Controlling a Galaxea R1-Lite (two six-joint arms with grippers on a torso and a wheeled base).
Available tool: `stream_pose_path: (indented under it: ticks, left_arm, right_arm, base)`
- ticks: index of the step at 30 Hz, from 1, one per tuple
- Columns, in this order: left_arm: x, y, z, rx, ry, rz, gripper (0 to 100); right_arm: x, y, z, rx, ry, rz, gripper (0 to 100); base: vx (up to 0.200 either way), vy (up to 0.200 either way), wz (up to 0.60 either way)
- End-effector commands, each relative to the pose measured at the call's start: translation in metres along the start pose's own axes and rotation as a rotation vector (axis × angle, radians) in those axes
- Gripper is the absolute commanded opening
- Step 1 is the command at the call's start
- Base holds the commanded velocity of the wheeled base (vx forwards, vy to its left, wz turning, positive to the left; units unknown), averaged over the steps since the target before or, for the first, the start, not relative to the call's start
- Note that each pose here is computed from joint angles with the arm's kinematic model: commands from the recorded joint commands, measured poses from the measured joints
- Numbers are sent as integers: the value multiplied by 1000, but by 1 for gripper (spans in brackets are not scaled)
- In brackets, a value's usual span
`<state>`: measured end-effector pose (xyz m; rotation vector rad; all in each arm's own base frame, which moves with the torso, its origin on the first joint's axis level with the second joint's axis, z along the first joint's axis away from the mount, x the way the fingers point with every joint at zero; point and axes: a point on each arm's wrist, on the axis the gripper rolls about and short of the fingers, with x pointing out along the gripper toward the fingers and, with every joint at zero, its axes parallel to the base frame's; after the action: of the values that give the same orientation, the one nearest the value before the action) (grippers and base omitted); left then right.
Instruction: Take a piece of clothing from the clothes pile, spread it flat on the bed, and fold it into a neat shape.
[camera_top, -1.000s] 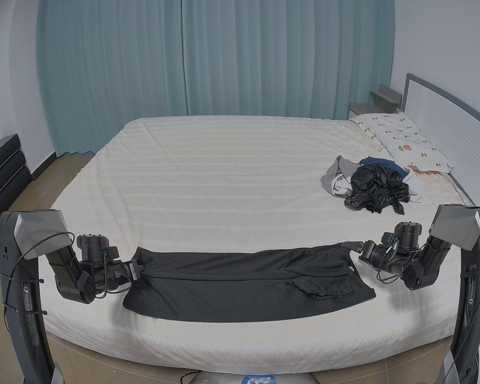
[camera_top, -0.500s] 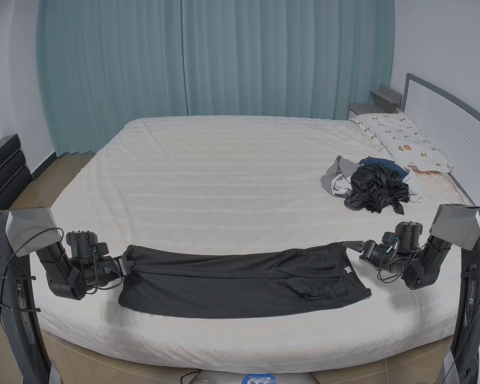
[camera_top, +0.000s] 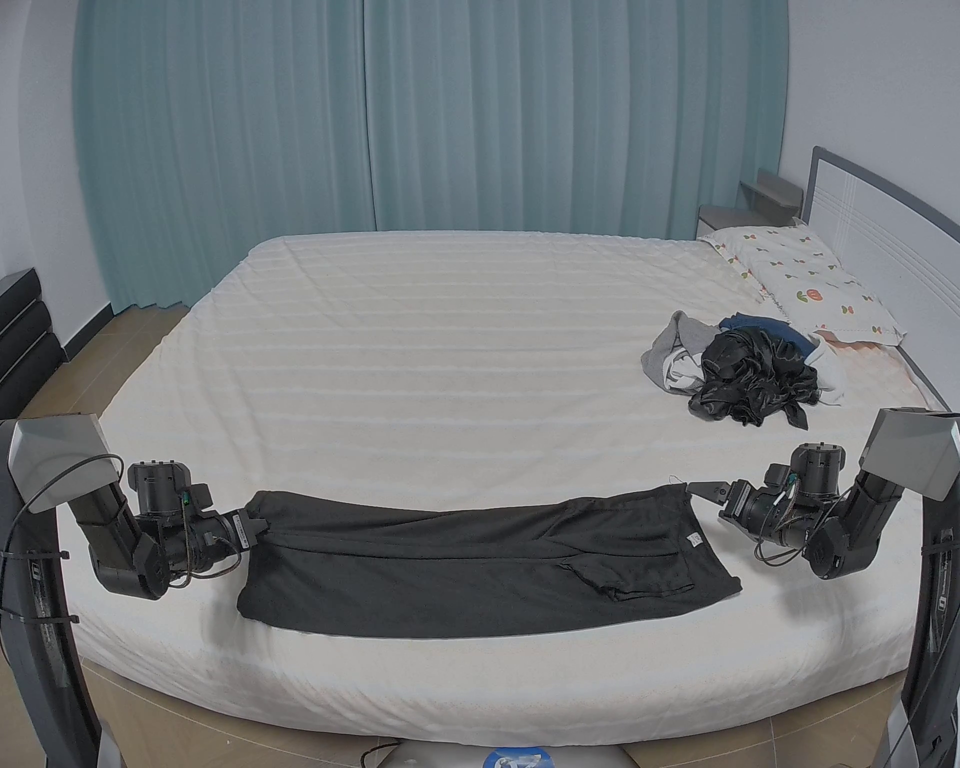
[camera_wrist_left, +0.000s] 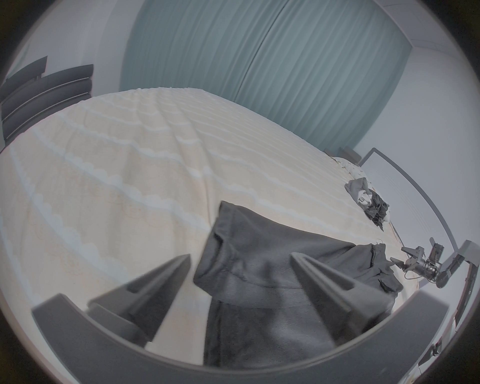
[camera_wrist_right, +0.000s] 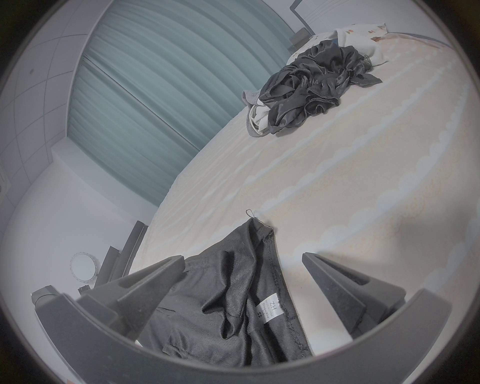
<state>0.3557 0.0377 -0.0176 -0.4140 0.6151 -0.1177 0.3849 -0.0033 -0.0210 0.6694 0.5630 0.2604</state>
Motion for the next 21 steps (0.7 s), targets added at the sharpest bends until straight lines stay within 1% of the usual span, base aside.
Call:
stream_pose_path:
  ticks: [1, 8, 13, 14, 21]
  left_arm:
    - [1, -3, -2, 4, 10, -14, 100]
    - [6, -14, -7, 10, 24, -41, 100]
    - [6, -15, -10, 18, 32, -40, 100]
    - [6, -15, -10, 18, 32, -40, 0]
    - [6, -14, -12, 23, 35, -26, 0]
  right_arm:
    - [1, 0, -1, 1, 3, 0, 100]
    - [0, 0, -1, 0, 4, 1, 100]
    - [1, 1, -2, -1, 5, 2, 100]
    - [1, 1, -2, -1, 5, 2, 100]
    - [0, 1, -1, -1, 4, 3, 100]
  base:
    - [0, 0, 0]
    - [0, 0, 0]
    - [0, 0, 0]
    - [0, 0, 0]
    - [0, 0, 0]
